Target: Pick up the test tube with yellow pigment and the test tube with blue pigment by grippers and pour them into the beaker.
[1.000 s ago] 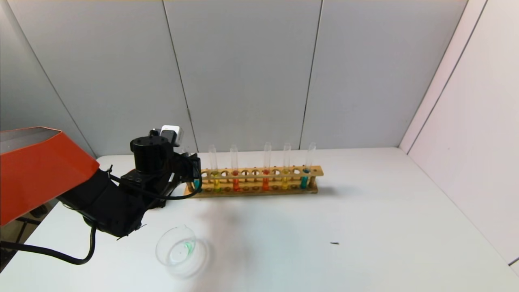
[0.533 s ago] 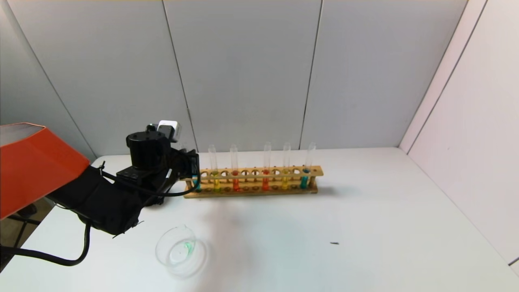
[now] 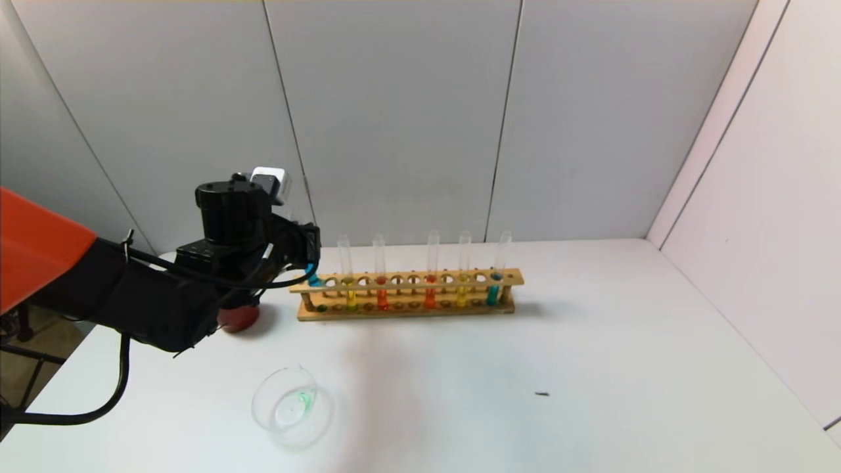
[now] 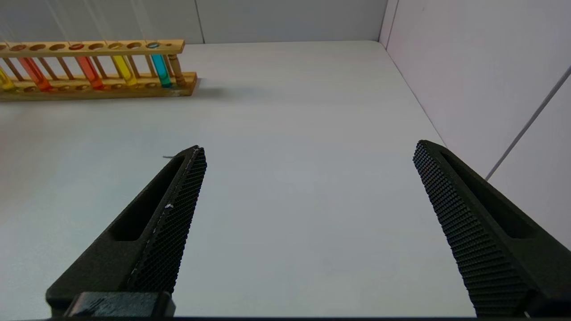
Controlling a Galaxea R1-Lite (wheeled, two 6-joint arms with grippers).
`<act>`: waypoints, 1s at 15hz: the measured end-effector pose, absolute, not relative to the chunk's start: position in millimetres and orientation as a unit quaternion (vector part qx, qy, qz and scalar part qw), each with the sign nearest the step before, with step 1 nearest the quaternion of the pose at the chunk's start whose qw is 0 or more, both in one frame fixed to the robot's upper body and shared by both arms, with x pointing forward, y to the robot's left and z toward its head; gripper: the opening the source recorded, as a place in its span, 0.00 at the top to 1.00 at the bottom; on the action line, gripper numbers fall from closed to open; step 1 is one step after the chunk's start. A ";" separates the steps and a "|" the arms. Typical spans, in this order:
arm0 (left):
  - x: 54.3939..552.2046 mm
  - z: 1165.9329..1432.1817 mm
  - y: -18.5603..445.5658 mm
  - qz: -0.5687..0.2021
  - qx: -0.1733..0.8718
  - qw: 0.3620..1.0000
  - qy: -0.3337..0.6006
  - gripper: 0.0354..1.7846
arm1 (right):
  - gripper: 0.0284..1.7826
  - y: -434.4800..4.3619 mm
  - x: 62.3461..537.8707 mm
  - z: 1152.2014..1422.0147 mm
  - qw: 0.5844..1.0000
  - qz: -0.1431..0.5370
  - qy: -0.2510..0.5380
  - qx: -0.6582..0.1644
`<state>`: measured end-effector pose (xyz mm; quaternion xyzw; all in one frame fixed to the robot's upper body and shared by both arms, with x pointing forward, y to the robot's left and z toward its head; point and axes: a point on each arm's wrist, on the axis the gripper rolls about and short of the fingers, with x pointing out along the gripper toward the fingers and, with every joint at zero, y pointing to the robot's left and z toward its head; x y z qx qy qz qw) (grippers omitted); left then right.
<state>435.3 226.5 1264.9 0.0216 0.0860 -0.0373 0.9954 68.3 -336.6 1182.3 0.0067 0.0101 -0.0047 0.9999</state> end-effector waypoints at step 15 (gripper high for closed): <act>380.2 1354.3 229.5 -0.032 0.033 0.996 0.080 0.84 | 0.05 -336.6 68.3 1182.4 1.000 -0.005 0.010 0.007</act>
